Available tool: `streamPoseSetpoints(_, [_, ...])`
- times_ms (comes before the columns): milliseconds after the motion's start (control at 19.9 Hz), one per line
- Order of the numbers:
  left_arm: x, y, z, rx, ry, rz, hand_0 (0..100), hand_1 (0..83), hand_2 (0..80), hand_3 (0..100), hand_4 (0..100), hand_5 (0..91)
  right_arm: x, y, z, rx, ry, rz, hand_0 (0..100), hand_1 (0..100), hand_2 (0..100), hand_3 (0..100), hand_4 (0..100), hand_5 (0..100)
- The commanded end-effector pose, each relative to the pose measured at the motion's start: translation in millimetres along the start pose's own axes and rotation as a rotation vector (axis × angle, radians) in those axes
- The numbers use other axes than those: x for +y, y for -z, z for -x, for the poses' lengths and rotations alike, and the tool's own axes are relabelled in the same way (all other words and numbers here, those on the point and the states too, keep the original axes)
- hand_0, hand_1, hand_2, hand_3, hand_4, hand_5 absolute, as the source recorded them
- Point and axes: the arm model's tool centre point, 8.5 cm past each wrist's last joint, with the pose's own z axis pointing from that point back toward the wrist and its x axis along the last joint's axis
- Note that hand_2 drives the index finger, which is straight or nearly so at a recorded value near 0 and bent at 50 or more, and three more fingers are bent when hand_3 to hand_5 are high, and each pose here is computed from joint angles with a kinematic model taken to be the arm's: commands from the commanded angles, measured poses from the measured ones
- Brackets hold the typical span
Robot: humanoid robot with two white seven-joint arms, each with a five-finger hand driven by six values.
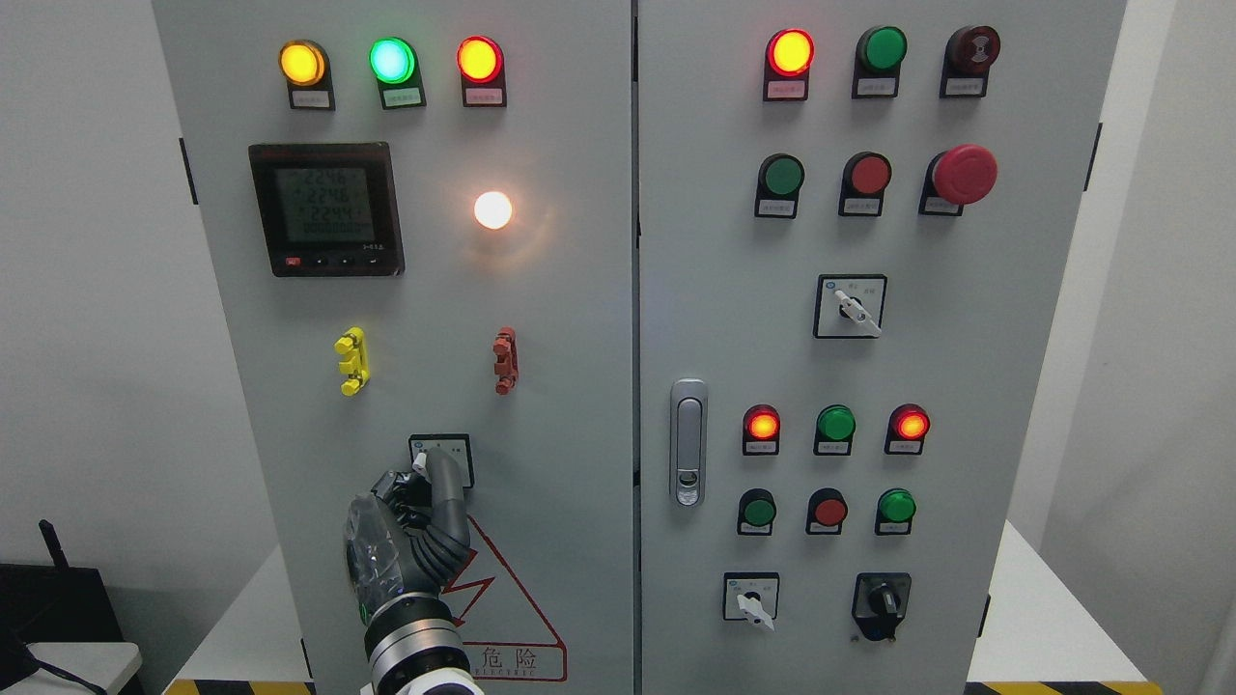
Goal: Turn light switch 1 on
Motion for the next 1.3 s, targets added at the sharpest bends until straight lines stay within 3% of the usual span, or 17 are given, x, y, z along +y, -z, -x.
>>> streamPoseSetpoints(0, [0.0,-0.5,-0.2,-0.001,0.0,-0.001,62,24.6,61.3,78,89,82.0,0.2,0.0,0.9,0.0,0.019,-0.001,12,39,0,0,0,0])
streamPoseSetpoints(150, [-0.5,-0.8,-0.4,-0.001,-0.003,0.001,58,21.2,61.3,78,89,82.0,0.1,0.0,-0.1,-0.002,0.017,-0.001,12,39,0,0,0,0])
streamPoseSetpoints(401, [0.2,-0.8,-0.2,-0.001,-0.003,0.0,33,25.2,61.1,77,89,81.9,0.1,0.0,-0.1,-0.002,0.017,-0.001,12,39,0,0,0,0])
streamPoseSetpoints(551, [0.3,-0.9,-0.6,-0.002,-0.005,0.0,24,27.7,61.1,77,89,81.9,0.1,0.0,-0.1,-0.002,0.017,-0.001,12,39,0,0,0,0])
streamPoseSetpoints(1253, [1.1,-5.6,7.4,0.01,-0.006,0.002,14,31.9,61.9,78,89,81.9,0.1,0.0,-0.1,-0.002,0.017,-0.001,12,39,0,0,0,0])
